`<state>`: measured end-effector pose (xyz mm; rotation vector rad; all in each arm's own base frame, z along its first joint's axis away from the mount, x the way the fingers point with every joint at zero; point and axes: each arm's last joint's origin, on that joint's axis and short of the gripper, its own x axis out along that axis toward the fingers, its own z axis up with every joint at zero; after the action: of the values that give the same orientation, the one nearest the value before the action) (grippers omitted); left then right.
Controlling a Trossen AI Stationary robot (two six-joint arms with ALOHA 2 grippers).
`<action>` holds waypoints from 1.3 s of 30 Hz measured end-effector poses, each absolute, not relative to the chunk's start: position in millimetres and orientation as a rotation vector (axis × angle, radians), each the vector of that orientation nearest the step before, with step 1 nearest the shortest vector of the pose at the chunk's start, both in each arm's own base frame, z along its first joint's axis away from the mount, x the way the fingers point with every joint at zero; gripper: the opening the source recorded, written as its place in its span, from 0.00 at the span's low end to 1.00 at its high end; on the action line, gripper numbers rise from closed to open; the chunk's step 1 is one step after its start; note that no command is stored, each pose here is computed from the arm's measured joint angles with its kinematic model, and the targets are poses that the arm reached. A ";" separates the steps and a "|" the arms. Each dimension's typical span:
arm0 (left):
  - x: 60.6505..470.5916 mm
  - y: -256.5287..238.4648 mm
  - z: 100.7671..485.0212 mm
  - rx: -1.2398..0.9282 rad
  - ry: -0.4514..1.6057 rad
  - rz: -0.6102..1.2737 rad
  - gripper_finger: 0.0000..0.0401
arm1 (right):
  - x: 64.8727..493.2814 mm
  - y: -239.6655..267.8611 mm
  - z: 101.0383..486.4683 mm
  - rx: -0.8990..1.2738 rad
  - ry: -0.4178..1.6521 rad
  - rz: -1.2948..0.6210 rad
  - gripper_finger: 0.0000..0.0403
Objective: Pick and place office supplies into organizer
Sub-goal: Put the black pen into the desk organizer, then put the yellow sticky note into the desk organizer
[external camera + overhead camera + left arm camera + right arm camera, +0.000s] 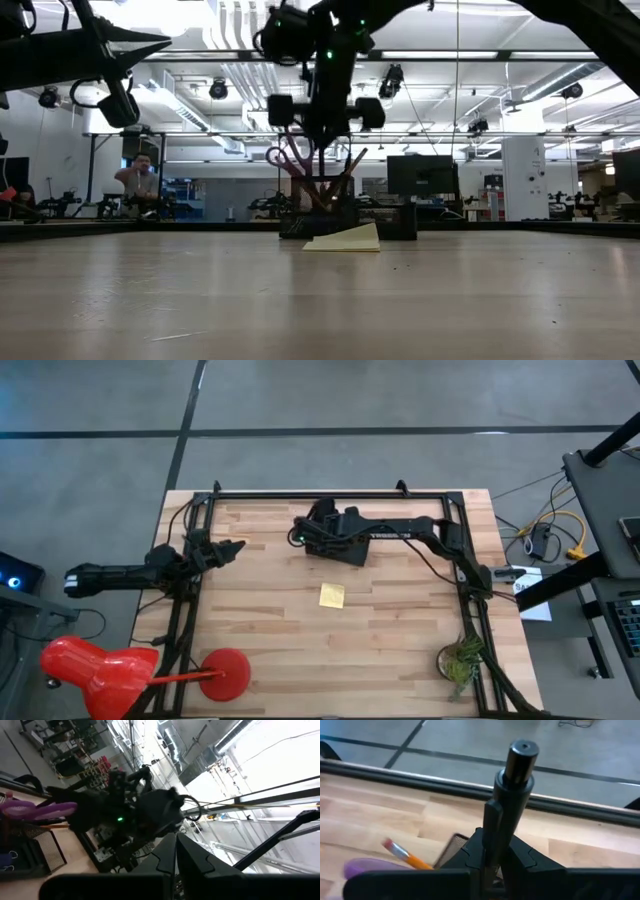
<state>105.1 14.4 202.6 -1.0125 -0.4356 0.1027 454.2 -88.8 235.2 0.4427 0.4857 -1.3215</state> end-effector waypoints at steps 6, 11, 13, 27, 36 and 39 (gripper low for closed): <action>105.1 14.4 202.6 -1.012 -0.436 0.102 0.00 | 450.5 -92.0 213.6 0.446 0.501 -1.336 0.07; 105.1 14.5 202.6 -1.012 -0.437 0.104 0.00 | 449.2 -92.1 210.2 0.436 0.504 -1.345 0.07; 105.0 14.6 202.6 -1.012 -0.440 0.109 0.00 | 448.7 -92.1 212.1 0.413 0.494 -1.362 0.07; 104.8 14.7 203.3 -1.013 -0.447 0.108 0.00 | 450.7 -91.0 216.3 0.362 0.546 -1.320 0.36; 103.4 14.6 207.1 -1.015 -0.488 0.086 0.00 | 447.0 -57.6 252.3 0.205 0.737 -1.134 0.47; 103.4 14.6 207.1 -1.015 -0.488 0.086 0.00 | 440.8 -44.2 262.0 0.158 0.833 -1.071 0.48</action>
<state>103.4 14.6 207.1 -1.0146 -0.4877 0.0858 440.8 -44.2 262.0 0.1579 0.8329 -1.0711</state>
